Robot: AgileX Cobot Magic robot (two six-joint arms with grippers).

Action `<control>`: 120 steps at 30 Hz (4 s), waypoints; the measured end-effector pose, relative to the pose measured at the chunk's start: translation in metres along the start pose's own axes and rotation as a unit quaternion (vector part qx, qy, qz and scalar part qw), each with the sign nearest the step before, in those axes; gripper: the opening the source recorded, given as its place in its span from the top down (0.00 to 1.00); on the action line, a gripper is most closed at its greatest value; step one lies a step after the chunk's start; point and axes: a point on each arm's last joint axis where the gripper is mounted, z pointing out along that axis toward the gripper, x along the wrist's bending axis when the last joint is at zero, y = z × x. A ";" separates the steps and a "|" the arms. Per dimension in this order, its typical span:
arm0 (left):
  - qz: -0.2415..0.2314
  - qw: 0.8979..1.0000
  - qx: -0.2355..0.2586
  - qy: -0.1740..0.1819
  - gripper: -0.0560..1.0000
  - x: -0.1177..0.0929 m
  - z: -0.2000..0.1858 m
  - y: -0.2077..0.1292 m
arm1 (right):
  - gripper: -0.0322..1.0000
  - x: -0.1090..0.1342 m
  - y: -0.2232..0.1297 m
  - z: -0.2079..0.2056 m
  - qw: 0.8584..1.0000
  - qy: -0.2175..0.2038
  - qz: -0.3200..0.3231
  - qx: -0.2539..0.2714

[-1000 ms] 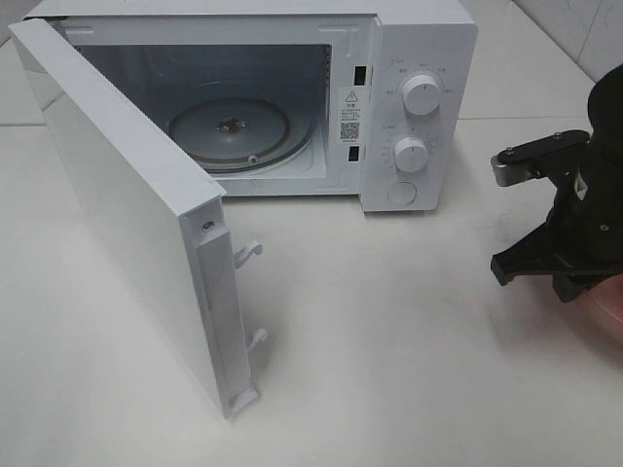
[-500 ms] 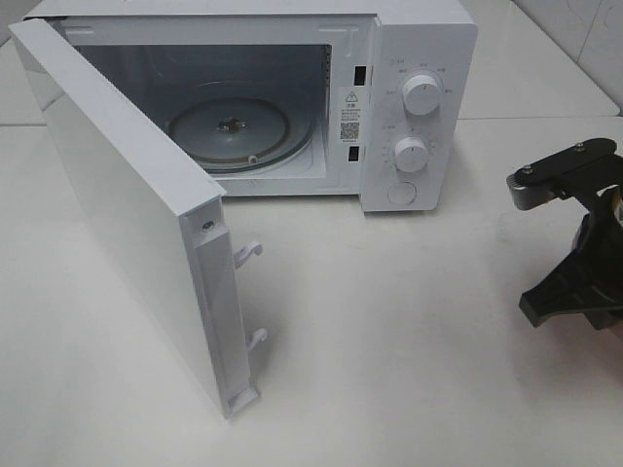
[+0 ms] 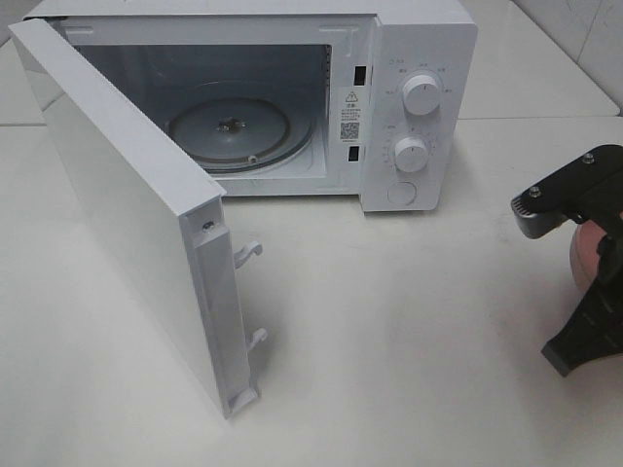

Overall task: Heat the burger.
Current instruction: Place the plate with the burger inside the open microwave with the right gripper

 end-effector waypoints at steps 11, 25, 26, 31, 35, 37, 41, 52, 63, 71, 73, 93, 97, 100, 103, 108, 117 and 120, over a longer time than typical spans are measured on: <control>0.000 1.000 0.000 0.000 0.01 0.000 0.000 0.000 | 0.94 0.015 -0.020 -0.013 0.998 -0.004 -0.065 -0.024; 0.000 1.000 0.000 0.000 0.01 0.000 0.000 0.000 | 0.94 0.035 -0.029 -0.025 0.984 -0.016 -0.170 -0.040; 0.000 1.000 0.000 0.000 0.01 0.000 0.000 0.000 | 0.94 0.037 -0.030 -0.026 0.982 -0.016 -0.181 -0.041; 0.000 1.000 0.000 0.000 0.01 0.000 0.000 0.000 | 0.94 0.044 -0.031 -0.028 0.972 -0.016 -0.230 -0.051; 0.000 1.000 0.000 0.000 0.01 0.000 0.000 0.000 | 0.94 0.047 -0.032 -0.029 0.964 -0.016 -0.259 -0.054; 0.000 1.000 0.000 0.000 0.01 0.000 0.000 0.000 | 0.94 0.047 -0.032 -0.030 0.962 -0.017 -0.267 -0.055; 0.000 1.000 0.000 0.000 0.01 0.000 0.000 0.000 | 0.94 0.048 -0.032 -0.030 0.950 -0.018 -0.307 -0.057; 0.000 1.000 0.000 0.000 0.01 0.000 0.000 0.000 | 0.94 0.052 -0.029 -0.031 0.909 -0.016 -0.408 -0.081; 0.000 1.000 0.000 0.000 0.01 0.000 0.000 0.000 | 0.94 0.056 -0.024 -0.032 0.862 -0.017 -0.494 -0.111; 0.000 1.000 0.000 0.000 0.01 0.000 0.000 0.000 | 0.94 0.061 -0.019 -0.033 0.815 -0.020 -0.559 -0.151; 0.000 1.000 0.000 0.000 0.01 0.000 0.000 0.000 | 0.94 0.062 -0.018 -0.033 0.808 -0.021 -0.567 -0.156; 0.000 1.000 0.000 0.000 0.01 0.000 0.000 0.000 | 0.94 0.044 -0.002 -0.025 0.744 -0.005 -0.636 -0.206; 0.000 1.000 0.000 0.000 0.01 0.000 0.000 0.000 | 0.94 0.036 0.001 -0.022 0.732 0.003 -0.647 -0.214; 0.000 1.000 0.000 0.000 0.01 0.000 0.000 0.000 | 0.94 0.031 0.002 -0.022 0.725 0.013 -0.654 -0.214; 0.000 1.000 0.000 0.000 0.01 0.000 0.000 0.000 | 0.94 0.028 0.004 -0.023 0.716 0.016 -0.663 -0.217; 0.000 1.000 0.000 0.000 0.01 0.000 0.000 0.000 | 0.94 0.021 0.008 -0.025 0.699 0.025 -0.675 -0.237; 0.000 1.000 0.000 0.000 0.01 0.000 0.000 0.000 | 0.94 0.018 0.007 -0.024 0.689 0.031 -0.684 -0.237; 0.000 1.000 0.000 0.000 0.01 0.000 0.000 0.000 | 0.94 0.016 0.007 -0.023 0.683 0.021 -0.693 -0.230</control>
